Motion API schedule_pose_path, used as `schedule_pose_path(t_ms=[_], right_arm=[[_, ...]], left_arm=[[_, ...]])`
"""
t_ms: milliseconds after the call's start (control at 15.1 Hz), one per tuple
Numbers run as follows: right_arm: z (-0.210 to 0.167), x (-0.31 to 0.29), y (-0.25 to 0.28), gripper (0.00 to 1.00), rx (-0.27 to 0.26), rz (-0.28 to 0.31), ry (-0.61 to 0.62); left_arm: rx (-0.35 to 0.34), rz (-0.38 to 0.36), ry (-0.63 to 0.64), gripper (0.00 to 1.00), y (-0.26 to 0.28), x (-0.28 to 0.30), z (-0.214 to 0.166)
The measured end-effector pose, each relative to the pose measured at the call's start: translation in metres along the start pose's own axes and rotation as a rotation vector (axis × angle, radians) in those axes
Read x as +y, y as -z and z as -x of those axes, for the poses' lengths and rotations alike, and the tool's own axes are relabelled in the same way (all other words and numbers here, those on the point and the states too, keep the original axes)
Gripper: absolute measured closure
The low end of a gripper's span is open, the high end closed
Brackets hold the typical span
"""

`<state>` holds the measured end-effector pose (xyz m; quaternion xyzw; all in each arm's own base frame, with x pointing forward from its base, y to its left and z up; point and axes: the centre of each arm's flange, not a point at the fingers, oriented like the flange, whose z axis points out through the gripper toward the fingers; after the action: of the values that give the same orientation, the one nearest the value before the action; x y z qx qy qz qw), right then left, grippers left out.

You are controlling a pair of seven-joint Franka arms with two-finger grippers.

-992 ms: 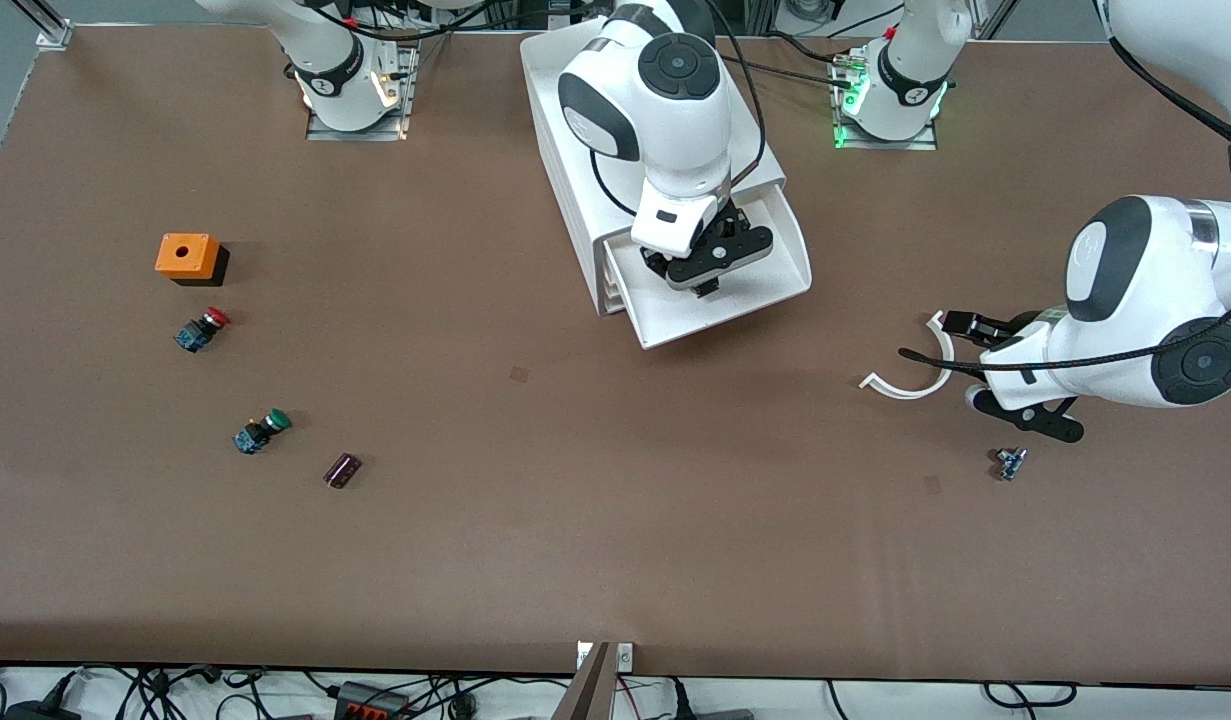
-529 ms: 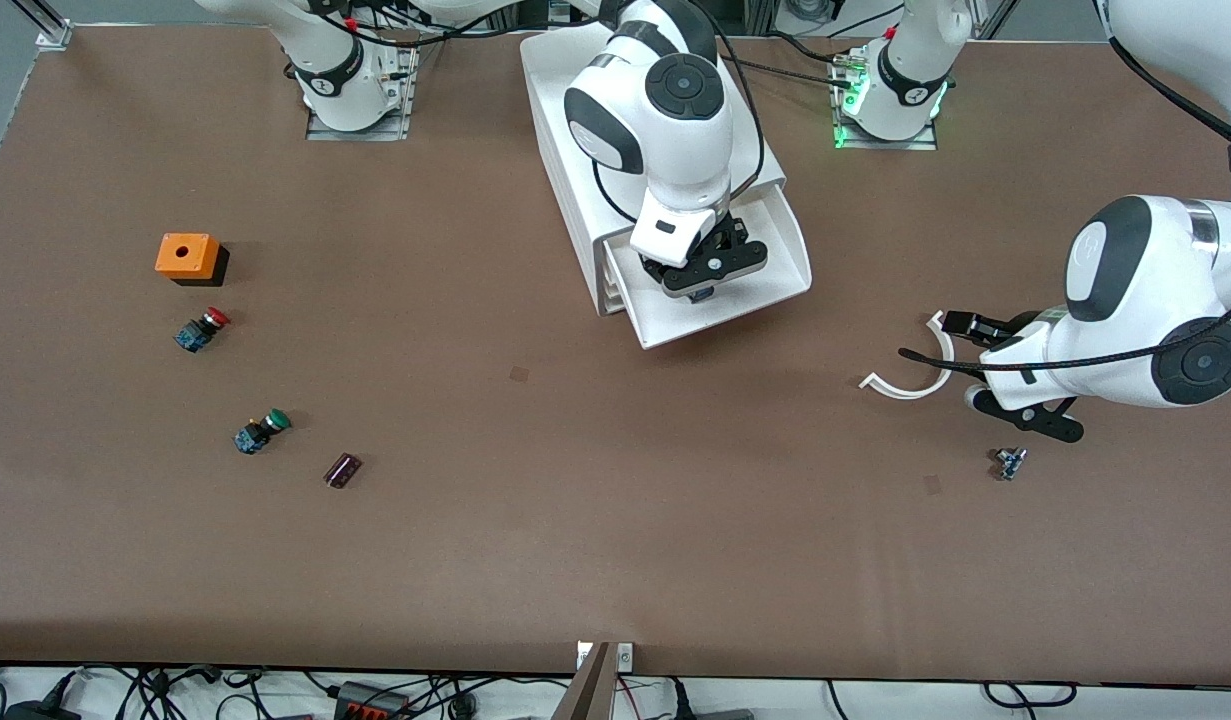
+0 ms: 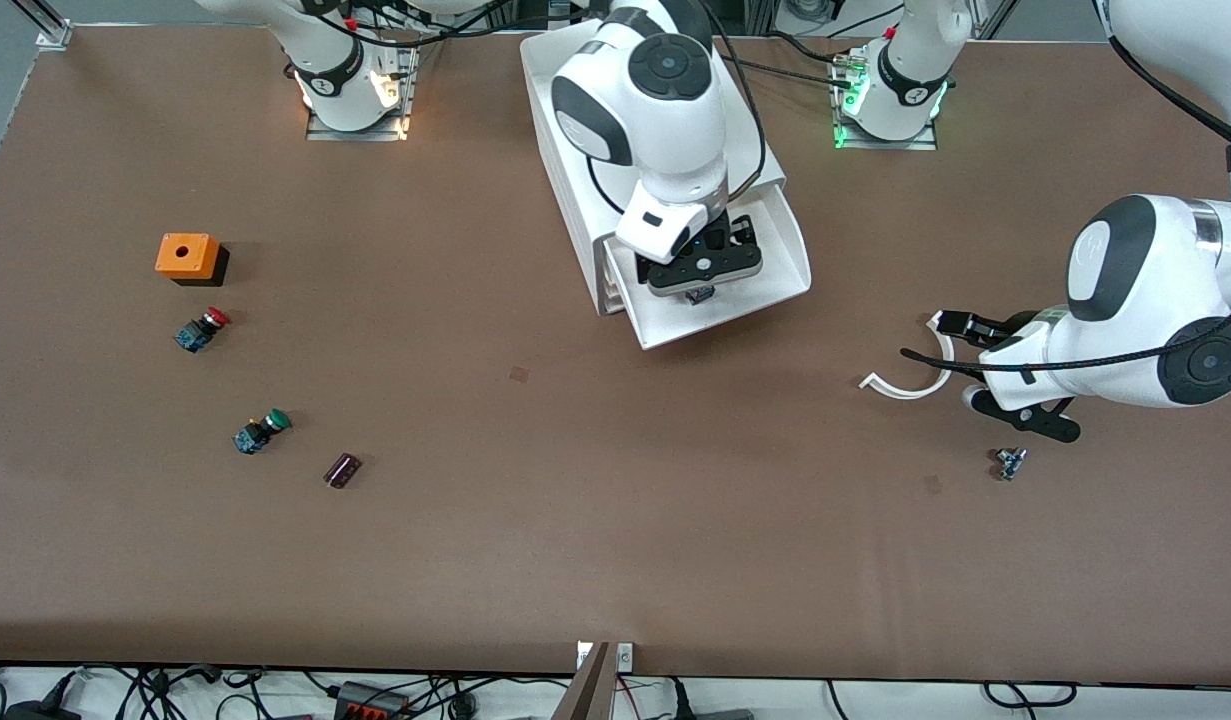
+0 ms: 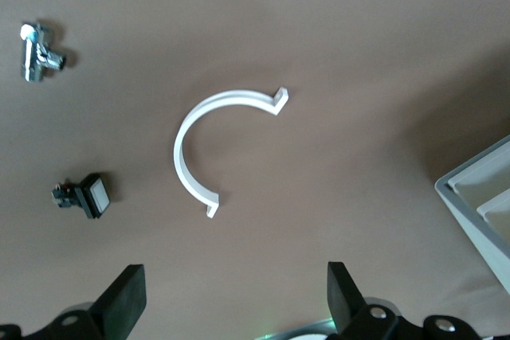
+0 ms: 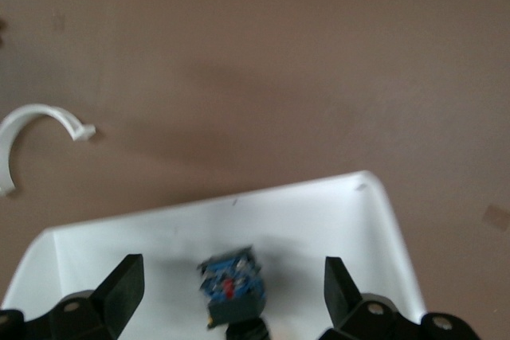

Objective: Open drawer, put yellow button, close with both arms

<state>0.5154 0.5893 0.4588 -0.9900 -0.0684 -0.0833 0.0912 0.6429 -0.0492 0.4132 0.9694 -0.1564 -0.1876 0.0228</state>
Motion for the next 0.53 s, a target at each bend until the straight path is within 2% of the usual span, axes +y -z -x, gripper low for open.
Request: schedule_pose_path(t_ms=[132, 265, 463, 529], right_arm=[[-0.033, 0.039, 0.026, 0.0, 0.022, 0.002, -0.061], [-0.059, 0.085, 0.042, 0.0, 0.011, 0.033, -0.097], [-0.098, 0.159, 0.054, 0.0, 0.007, 0.075, -0.108], [-0.112, 0.189, 0.055, 0.0, 0.006, 0.088, -0.11]], left_arm=[[0.053, -0.009, 0.002, 0.0, 0.022, 0.0, -0.006], [0.1, -0.015, 0.038, 0.0, 0.043, -0.001, -0.01], [0.12, 0.001, 0.219, 0.0, 0.051, 0.019, -0.015], [0.121, 0.031, 0.274, 0.0, 0.051, 0.032, -0.018]])
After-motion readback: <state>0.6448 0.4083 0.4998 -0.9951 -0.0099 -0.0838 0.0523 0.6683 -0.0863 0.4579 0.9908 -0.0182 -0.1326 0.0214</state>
